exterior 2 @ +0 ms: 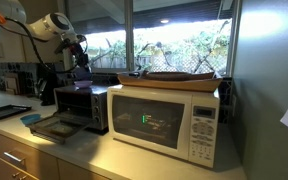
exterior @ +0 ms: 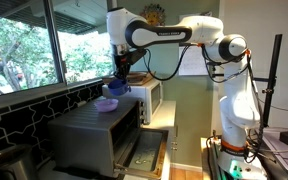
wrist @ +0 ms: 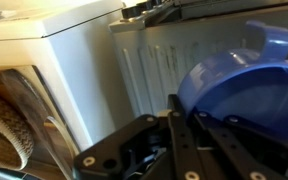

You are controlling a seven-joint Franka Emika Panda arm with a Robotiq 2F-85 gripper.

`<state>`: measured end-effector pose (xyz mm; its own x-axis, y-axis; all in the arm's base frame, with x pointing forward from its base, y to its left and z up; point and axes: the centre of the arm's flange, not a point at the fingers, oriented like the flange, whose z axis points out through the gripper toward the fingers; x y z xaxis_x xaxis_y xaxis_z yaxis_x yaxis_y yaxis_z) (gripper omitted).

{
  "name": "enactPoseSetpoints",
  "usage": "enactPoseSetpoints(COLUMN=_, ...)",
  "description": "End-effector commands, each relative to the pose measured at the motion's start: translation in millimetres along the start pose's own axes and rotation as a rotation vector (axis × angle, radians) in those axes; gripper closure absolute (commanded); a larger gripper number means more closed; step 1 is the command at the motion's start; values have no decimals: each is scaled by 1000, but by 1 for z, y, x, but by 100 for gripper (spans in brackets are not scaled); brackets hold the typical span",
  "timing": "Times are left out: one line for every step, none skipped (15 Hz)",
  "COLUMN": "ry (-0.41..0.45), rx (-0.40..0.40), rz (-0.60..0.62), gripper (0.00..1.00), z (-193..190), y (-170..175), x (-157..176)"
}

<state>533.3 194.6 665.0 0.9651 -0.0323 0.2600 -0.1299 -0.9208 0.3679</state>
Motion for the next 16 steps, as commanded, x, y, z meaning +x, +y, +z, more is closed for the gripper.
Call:
enactPoseSetpoints(ry=68, rx=-64, rz=-21, gripper=99, z=-14, y=-10, x=1)
enactPoseSetpoints(ry=83, rx=-77, rz=-28, gripper=99, z=-16, y=-13, x=1)
enactPoseSetpoints(ry=102, rx=-92, rz=-40, gripper=99, z=-18, y=-18, x=0)
enactPoseSetpoints(ry=117, rx=-103, rz=-50, gripper=99, z=-20, y=-22, x=0)
enactPoseSetpoints(ry=126, rx=-114, rz=-59, gripper=99, z=-21, y=-26, x=-1)
enactPoseSetpoints(ry=134, rx=-129, rz=-65, gripper=99, z=-20, y=-30, x=-1)
enactPoseSetpoints(ry=142, rx=-138, rz=-70, gripper=99, z=-20, y=-33, x=-1)
enactPoseSetpoints(ry=155, rx=-144, rz=-72, gripper=99, z=-21, y=-36, x=-1)
enactPoseSetpoints(ry=163, rx=-154, rz=-75, gripper=99, z=-20, y=-39, x=-1)
enactPoseSetpoints(ry=170, rx=-167, rz=-78, gripper=99, z=-19, y=-40, x=-1)
enactPoseSetpoints(ry=175, rx=-175, rz=-83, gripper=99, z=-18, y=-42, x=0)
enactPoseSetpoints(ry=179, rx=-185, rz=-84, gripper=99, z=-16, y=-44, x=0)
enactPoseSetpoints(ry=184, rx=-193, rz=-82, gripper=99, z=-15, y=-46, x=1)
enactPoseSetpoints(ry=188, rx=-200, rz=-81, gripper=99, z=-13, y=-47, x=2)
enactPoseSetpoints(ry=192, rx=-208, rz=-80, gripper=99, z=-12, y=-49, x=3)
enactPoseSetpoints(ry=198, rx=-216, rz=-77, gripper=99, z=-11, y=-50, x=3)
